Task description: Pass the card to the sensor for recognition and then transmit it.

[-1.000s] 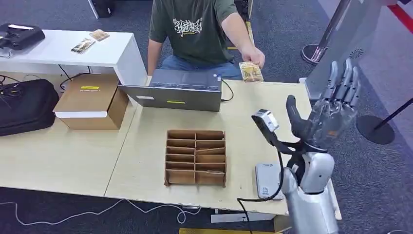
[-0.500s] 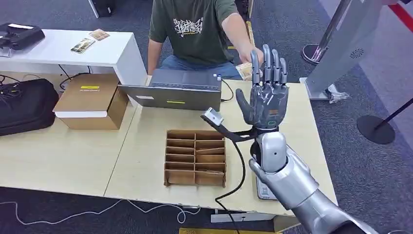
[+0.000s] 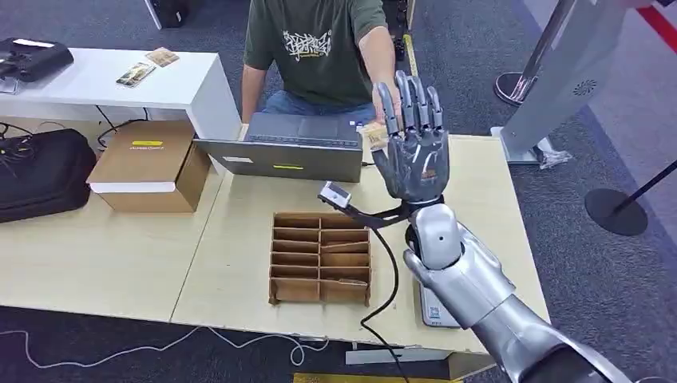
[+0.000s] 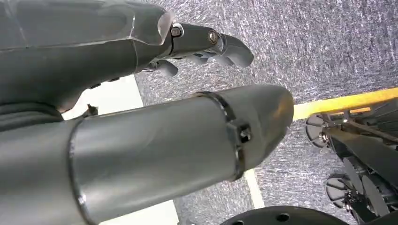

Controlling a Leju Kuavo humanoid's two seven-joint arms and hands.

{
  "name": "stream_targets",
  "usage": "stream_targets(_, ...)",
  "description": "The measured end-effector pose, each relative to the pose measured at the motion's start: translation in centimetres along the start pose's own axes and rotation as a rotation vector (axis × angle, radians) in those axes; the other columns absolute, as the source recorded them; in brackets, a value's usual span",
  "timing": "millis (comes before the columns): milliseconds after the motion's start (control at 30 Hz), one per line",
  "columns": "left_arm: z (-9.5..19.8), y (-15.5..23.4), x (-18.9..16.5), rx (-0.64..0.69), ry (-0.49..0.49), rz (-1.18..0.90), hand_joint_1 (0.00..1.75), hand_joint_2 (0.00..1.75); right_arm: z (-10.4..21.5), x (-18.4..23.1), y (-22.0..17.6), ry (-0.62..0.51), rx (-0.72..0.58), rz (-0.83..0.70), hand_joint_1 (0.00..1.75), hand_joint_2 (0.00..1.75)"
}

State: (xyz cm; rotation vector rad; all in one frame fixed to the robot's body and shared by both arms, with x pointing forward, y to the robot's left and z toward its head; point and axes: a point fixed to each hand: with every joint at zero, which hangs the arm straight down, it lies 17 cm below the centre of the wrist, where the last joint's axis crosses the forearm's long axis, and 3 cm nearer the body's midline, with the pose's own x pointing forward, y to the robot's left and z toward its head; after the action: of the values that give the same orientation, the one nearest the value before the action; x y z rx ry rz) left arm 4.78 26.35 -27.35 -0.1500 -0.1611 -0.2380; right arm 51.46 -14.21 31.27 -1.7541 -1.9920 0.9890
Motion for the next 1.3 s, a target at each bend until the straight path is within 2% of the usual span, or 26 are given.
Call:
stream_targets(1033, 0.00, 0.03, 0.01, 0.001, 0.000, 0.002, 0.00, 0.00, -0.15, 0.16, 0.13, 0.002, 0.001, 0.005, 0.00, 1.75)
stream_targets(1100, 0.00, 0.02, 0.01, 0.000, 0.000, 0.003, 0.00, 0.00, -0.09, 0.16, 0.24, 0.001, 0.004, 0.007, 0.35, 1.75)
stream_targets(1133, 0.01, 0.00, 0.02, -0.001, -0.001, 0.005, 0.00, 0.00, -0.04, 0.17, 0.34, -0.001, 0.007, 0.008, 1.47, 1.75)
stream_targets(1167, 0.01, 0.00, 0.02, -0.001, -0.001, 0.005, 0.00, 0.00, 0.02, 0.17, 0.46, -0.003, 0.010, 0.009, 1.75, 1.75)
stream_targets(1300, 0.02, 0.06, 0.02, -0.001, -0.001, 0.008, 0.00, 0.00, 0.30, 0.10, 1.00, -0.007, 0.024, 0.016, 1.75, 1.75)
